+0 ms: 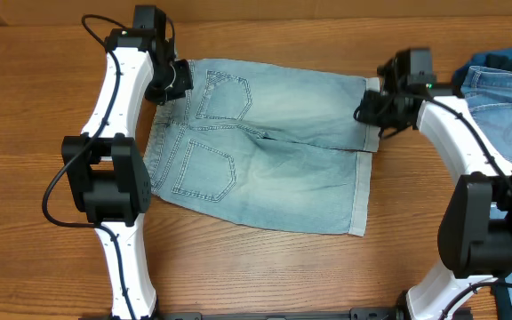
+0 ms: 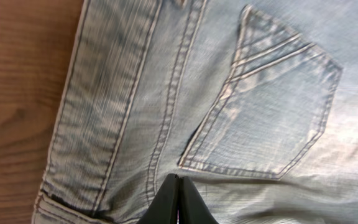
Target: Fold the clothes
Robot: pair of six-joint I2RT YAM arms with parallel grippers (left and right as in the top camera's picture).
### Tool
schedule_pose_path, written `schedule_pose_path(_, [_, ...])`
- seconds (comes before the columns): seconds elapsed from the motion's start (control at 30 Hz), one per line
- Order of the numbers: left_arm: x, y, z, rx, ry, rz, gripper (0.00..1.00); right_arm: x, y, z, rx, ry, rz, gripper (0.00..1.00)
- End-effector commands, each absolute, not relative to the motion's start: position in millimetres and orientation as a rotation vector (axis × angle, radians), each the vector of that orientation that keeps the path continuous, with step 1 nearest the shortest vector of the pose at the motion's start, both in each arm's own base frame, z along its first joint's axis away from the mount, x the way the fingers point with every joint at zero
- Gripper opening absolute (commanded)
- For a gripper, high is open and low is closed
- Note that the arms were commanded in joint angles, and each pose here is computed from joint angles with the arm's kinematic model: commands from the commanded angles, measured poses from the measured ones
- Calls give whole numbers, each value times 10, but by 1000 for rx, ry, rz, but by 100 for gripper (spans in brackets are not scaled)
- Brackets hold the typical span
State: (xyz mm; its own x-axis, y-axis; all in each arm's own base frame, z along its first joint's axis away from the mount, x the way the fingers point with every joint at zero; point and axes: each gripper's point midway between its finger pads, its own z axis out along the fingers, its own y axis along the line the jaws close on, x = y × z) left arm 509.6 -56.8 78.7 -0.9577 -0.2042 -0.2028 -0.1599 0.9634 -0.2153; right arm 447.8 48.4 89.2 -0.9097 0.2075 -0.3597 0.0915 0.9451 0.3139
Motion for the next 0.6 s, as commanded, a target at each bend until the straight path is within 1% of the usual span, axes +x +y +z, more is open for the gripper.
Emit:
schedule_pose_path(0.0, [5133, -537, 942, -181, 2852, -215, 4, 4589, 499, 978, 190, 2666, 420, 4])
schedule_pose_path(0.13, [5112, -452, 740, -160, 2891, -135, 4, 4645, 517, 757, 160, 2690, 412, 4])
schedule_pose_path(0.2, [5111, -367, 698, -172, 2897, -66, 4, 4654, 564, 635, 109, 2708, 405, 4])
schedule_pose_path(0.33, [5086, -341, 653, -175, 2910, -50, 4, 4664, 639, 389, 55, 2743, 402, 4])
schedule_pose_path(0.4, [5096, -325, 601, -171, 2905, -31, 4, 4682, 655, 335, 51, 2744, 404, 4])
schedule_pose_path(0.57, [5104, -326, 283, -164, 2892, -33, 4, 4695, 675, 294, 30, 2743, 401, 4])
